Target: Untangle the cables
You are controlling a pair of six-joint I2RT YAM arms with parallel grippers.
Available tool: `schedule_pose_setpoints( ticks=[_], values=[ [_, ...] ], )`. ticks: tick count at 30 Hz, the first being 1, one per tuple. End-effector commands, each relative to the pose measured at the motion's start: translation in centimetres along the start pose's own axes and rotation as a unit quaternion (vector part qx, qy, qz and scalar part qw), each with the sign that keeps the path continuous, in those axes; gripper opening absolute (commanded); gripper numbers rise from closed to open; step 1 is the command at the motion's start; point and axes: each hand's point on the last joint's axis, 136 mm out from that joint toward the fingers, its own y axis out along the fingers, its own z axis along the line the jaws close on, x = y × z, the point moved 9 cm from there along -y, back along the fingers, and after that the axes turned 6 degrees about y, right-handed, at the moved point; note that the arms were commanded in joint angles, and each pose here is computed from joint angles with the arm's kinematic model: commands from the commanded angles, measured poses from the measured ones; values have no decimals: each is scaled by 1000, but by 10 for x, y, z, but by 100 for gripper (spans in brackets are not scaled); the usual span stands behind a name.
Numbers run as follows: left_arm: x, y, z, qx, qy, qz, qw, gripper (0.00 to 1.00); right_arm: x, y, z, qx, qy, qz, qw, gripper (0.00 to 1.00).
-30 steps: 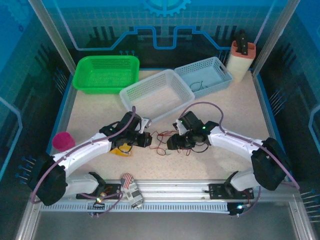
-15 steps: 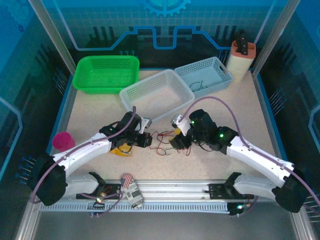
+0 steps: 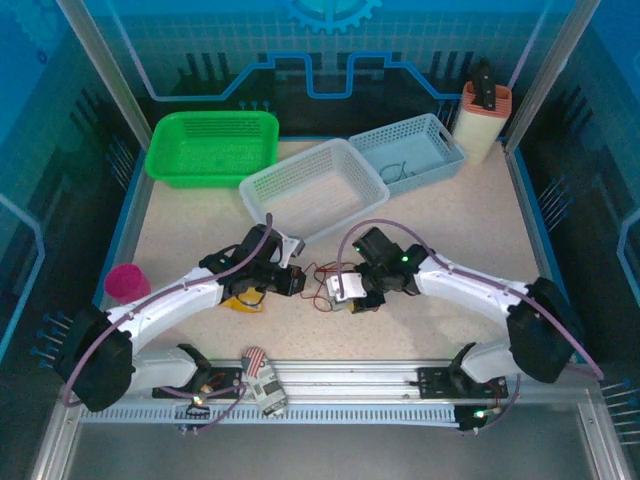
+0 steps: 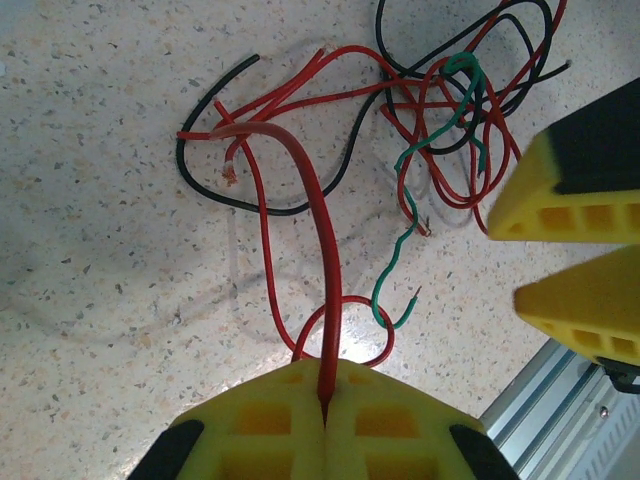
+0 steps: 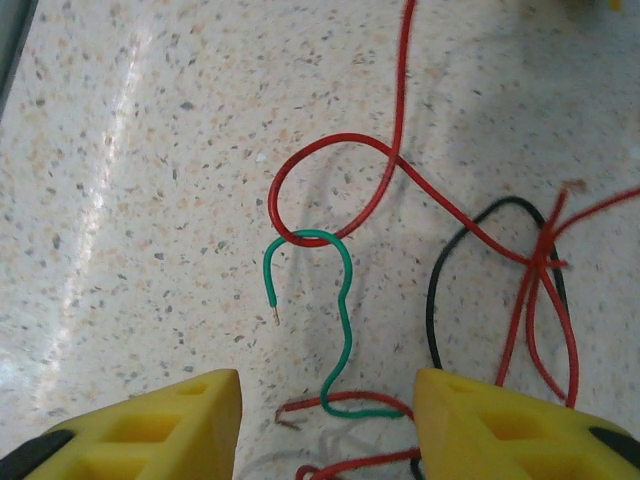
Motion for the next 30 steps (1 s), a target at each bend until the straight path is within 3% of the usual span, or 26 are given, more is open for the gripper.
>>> schedule_pose_setpoints(
  ticks=[1, 13, 30],
  values=[
    [-1, -3, -1, -15, 14, -4, 1000, 1, 12, 4, -12, 19, -56, -17, 998, 46],
    [-2, -3, -1, -13, 14, -2, 1000, 1, 13, 31, -15, 86, -45, -2, 995, 39],
    [-2, -5, -1, -10, 14, -4, 1000, 1, 10, 52, -21, 115, -26, 23, 993, 29]
  ],
)
